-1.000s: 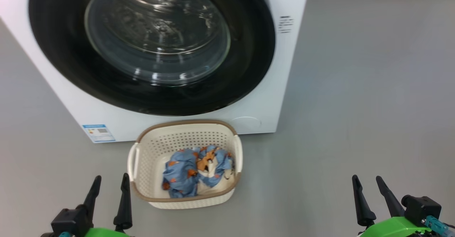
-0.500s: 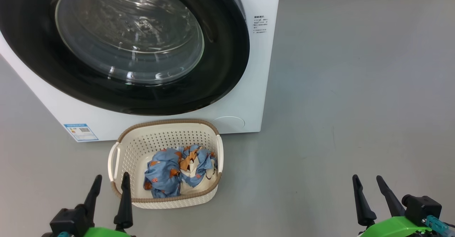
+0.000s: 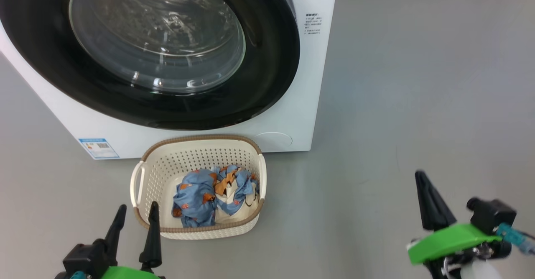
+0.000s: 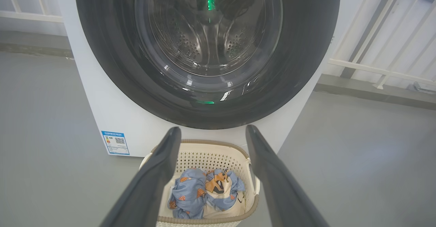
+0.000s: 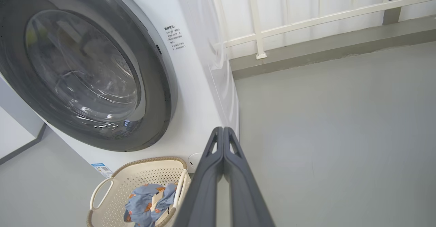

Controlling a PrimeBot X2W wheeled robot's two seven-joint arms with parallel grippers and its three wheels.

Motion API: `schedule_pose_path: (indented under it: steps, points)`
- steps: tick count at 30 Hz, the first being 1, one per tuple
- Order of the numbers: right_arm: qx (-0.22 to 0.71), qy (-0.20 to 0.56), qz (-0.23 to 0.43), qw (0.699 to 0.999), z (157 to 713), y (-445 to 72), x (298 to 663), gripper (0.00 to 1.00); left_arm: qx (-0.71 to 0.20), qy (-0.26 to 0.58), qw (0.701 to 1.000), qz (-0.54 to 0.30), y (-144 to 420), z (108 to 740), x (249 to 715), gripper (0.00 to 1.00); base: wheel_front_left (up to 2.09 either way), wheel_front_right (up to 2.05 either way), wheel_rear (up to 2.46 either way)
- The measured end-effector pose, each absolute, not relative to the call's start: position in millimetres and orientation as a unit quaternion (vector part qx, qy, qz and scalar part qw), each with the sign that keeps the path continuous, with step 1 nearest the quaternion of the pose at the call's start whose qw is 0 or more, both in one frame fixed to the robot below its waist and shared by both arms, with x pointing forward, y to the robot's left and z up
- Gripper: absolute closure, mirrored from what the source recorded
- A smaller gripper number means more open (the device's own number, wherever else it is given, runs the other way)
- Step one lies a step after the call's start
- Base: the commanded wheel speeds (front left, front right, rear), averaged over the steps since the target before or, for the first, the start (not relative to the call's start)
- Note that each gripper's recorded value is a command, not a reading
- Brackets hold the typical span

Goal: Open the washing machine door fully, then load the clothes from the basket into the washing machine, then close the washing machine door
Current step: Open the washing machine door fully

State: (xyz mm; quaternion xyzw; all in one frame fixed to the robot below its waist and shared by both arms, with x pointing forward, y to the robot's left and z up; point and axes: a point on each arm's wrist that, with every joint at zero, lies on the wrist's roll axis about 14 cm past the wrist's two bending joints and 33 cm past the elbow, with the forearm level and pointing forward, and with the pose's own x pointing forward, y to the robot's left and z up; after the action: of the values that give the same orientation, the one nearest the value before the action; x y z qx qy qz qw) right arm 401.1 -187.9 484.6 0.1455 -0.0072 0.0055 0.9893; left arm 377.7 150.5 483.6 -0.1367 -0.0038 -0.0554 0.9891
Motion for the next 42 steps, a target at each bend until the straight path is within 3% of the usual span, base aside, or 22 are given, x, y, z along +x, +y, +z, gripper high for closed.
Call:
schedule_pose_path:
  steps: [8, 22, 30, 37, 42]
  points:
    - [0.279, -0.088, 0.028, 0.956, 543, -172, 446, 1.00, -0.141, -0.004, 0.988, -0.057, 149, 483, 385, 0.00, 0.00, 0.00, 0.00]
    - [0.502, -0.164, 0.068, 0.846, 617, -176, 520, 1.00, -0.152, -0.013, 0.987, -0.052, 153, 488, 404, 0.00, 0.00, 0.00, 0.00]
    - [0.573, -0.095, 0.141, 0.802, 627, -150, 565, 1.00, -0.152, -0.007, 0.987, -0.042, 160, 482, 414, 0.00, 0.00, 0.00, 0.00]
    - [0.568, 0.011, 0.211, 0.795, 611, -115, 594, 1.00, -0.154, -0.002, 0.988, -0.032, 167, 475, 424, 0.00, 0.00, 0.00, 0.00]
    - [0.585, 0.094, 0.257, 0.764, 593, -89, 608, 1.00, -0.158, 0.008, 0.987, -0.030, 168, 467, 430, 0.00, 0.00, 0.00, 0.00]
